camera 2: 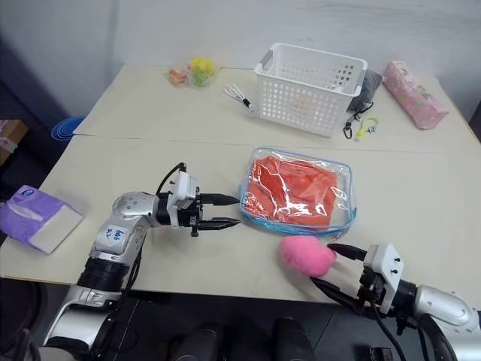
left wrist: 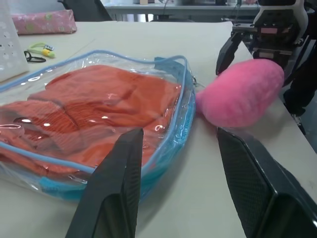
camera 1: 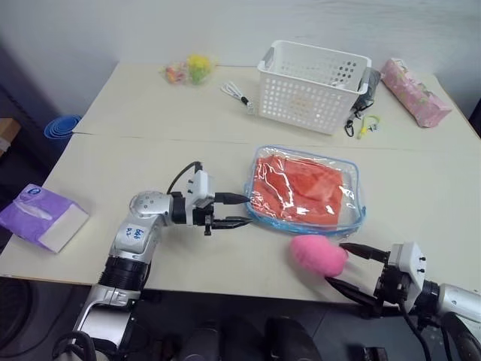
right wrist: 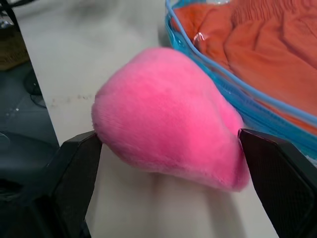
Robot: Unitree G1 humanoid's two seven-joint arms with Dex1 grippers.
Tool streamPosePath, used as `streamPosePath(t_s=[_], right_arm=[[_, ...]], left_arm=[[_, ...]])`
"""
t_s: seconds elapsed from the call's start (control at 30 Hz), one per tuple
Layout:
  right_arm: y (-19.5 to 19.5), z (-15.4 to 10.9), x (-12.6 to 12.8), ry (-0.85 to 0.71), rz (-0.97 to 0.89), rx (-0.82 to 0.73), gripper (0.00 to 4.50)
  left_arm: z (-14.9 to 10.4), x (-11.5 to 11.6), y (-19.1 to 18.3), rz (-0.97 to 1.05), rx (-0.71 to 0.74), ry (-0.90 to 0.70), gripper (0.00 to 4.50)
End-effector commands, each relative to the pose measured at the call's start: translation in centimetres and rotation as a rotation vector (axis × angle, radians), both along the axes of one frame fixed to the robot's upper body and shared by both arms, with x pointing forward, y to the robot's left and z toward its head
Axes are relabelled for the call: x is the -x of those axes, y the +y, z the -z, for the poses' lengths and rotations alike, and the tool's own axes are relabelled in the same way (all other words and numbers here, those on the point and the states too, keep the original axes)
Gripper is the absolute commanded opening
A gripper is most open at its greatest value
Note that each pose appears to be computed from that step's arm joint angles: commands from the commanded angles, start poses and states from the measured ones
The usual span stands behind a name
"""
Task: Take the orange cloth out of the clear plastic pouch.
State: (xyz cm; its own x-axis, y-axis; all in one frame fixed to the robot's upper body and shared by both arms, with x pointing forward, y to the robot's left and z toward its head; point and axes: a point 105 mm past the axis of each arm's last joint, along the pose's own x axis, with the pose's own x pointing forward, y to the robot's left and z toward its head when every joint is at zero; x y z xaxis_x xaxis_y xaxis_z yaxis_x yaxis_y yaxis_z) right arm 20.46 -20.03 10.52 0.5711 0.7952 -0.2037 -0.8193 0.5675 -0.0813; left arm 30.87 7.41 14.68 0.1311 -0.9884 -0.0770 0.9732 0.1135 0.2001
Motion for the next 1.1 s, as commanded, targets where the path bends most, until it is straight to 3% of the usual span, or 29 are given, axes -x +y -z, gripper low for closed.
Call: streamPosePath(t_s=[0.03,0.23,0.37,0.47,0.63,0.8,0.9,1.1], right_arm=[[0.5,-1.7,0.6,-0.029,-0.057,-0.010,4.50],[-4.3,-4.3,1.1,-0.139,-0.009,0.139,4.50],[-8.2,-4.8,-2.0,-0.274,0.013,0.401,4.50],[-9.0,-4.7,-4.4,-0.363,-0.013,0.531,4.50],[-8.3,-4.7,-9.0,-0.487,-0.117,0.693,4.50],[-6.8,-4.7,-11.7,-0.525,-0.225,0.775,4.50],[-6.3,-4.8,-12.3,-0.518,-0.272,0.792,3.96],[-5.1,-4.5,-12.6,-0.518,-0.359,0.787,1.84]], left_arm=[[-0.6,0.6,-0.2,0.009,0.034,-0.030,2.46],[-0.6,1.7,1.0,0.051,0.047,-0.038,2.46],[-0.1,3.1,2.2,0.142,0.043,0.031,2.46],[0.0,3.5,2.4,0.157,0.039,0.056,2.96],[0.2,4.1,1.8,0.186,0.024,0.034,4.45],[0.4,4.4,1.4,0.190,-0.004,-0.027,4.45],[0.9,4.3,1.4,0.189,-0.032,-0.046,4.50],[1.0,4.3,-0.2,0.206,-0.011,-0.056,4.50]])
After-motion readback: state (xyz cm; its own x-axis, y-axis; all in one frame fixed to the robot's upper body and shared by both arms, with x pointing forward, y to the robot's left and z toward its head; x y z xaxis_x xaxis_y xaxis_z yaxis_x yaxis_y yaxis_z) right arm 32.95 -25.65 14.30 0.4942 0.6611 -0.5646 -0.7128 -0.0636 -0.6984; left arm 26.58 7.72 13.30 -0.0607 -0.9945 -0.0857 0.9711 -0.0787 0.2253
